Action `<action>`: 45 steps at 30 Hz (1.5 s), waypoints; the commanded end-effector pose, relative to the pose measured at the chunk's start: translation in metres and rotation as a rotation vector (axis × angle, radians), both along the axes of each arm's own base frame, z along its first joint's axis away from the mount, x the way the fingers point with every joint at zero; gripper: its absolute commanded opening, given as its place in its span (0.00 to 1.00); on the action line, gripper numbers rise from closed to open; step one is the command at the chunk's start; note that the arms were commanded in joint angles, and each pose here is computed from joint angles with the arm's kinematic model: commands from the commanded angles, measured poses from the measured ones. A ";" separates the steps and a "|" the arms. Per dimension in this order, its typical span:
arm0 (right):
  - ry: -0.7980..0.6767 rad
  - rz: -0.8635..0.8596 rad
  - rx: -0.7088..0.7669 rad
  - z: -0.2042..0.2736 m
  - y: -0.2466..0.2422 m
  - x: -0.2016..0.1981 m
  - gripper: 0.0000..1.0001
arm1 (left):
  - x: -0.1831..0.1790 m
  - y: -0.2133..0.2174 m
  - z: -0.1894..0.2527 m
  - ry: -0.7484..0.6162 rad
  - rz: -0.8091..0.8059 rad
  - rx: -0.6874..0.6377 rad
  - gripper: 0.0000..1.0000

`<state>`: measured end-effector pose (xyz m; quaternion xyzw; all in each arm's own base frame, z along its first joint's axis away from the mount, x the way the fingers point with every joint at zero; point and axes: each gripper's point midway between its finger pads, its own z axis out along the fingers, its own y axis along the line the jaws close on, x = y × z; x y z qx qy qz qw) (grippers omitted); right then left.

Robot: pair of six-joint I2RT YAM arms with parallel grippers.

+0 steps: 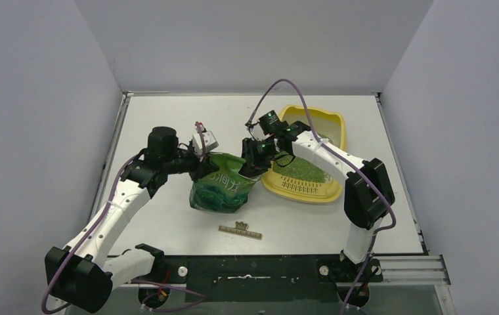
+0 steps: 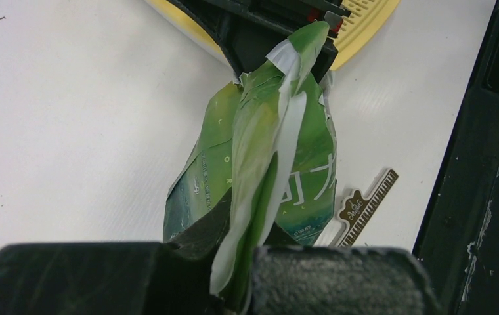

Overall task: Fill the litter box with clean litter
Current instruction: 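Scoop the cat litter from the cat litter bag.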

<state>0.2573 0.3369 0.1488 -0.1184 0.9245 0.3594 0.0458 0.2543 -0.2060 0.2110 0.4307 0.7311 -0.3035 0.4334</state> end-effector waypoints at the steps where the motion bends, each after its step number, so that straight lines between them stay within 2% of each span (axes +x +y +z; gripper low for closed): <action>1: -0.039 -0.032 0.096 -0.010 0.025 0.015 0.00 | -0.006 -0.005 0.014 -0.001 -0.035 -0.017 0.00; 10: 0.024 -0.119 0.424 0.027 0.025 0.029 0.00 | -0.004 -0.004 0.012 -0.001 -0.028 -0.008 0.00; 19: 0.030 -0.086 0.663 0.067 0.031 0.028 0.00 | -0.006 -0.007 0.012 -0.002 -0.046 -0.023 0.00; 32: 0.031 -0.146 0.689 0.076 0.002 0.028 0.00 | -0.002 -0.008 0.015 -0.043 -0.033 -0.038 0.00; 38: 0.039 -0.168 0.685 0.075 -0.011 0.023 0.00 | -0.010 -0.027 0.034 -0.072 -0.142 -0.161 0.00; 45: 0.027 -0.254 0.680 0.076 -0.044 0.029 0.00 | -0.001 -0.034 0.051 -0.129 -0.153 -0.199 0.00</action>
